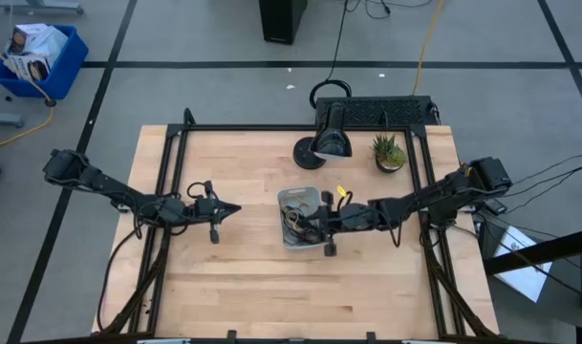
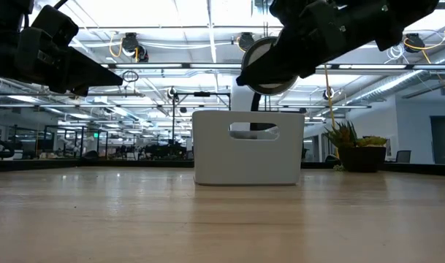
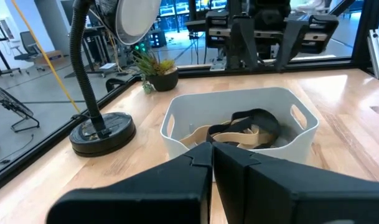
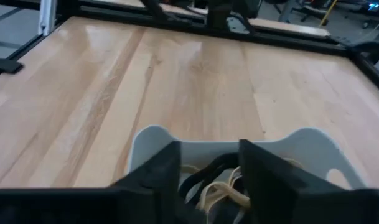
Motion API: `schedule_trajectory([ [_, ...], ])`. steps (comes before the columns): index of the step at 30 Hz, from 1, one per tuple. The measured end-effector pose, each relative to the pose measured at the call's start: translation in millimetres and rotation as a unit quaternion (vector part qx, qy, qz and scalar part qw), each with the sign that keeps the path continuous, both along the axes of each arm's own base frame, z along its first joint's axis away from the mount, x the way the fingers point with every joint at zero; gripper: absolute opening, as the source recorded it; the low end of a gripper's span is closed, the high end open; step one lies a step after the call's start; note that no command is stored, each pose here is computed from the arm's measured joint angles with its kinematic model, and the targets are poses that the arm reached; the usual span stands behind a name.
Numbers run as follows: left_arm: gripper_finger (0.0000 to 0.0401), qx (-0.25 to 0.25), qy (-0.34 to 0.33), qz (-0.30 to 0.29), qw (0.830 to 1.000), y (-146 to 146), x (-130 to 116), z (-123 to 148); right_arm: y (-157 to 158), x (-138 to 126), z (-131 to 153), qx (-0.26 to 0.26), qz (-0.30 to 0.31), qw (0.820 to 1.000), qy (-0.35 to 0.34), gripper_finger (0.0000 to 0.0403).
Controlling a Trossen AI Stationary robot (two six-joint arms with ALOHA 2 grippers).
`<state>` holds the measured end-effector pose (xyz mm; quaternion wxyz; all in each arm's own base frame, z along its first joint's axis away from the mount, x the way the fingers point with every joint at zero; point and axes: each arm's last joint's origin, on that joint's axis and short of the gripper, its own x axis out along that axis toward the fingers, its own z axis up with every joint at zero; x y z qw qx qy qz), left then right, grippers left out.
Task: Pick and place rubber bands into bin
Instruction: Adjust the gray bin
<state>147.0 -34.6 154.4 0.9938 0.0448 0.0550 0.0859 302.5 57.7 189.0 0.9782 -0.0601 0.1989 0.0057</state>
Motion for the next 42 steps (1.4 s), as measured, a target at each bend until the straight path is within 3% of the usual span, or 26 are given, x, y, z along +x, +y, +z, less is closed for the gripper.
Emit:
schedule_trajectory([
  [5, 0.0021, 0.000, 0.000, 0.000, 1.000, 0.0, 0.0, 0.0, 0.7, -0.5, -0.5, -0.003, 0.002, 1.000, 0.004, 0.0210],
  [10, 0.0021, -0.001, 0.000, 0.000, 1.000, 0.0, 0.0, 0.0, 13.2, -5.2, -2.9, 0.018, 0.068, 0.997, 0.028, 0.0223],
  [15, 0.0021, -0.001, 0.000, 0.000, 1.000, 0.0, 0.0, 0.0, 27.5, -12.7, -9.8, 0.021, 0.105, 0.992, 0.069, 0.0209],
  [23, 0.0021, -0.003, -0.001, 0.000, 1.000, 0.0, 0.0, 0.1, 26.8, -19.3, -18.4, -0.016, 0.045, 0.992, 0.116, 0.0175],
  [42, 0.0021, -0.004, -0.001, 0.000, 1.000, 0.0, 0.0, 0.1, 27.1, -21.0, -25.5, 0.003, 0.041, 0.989, 0.145, 0.0118],
])
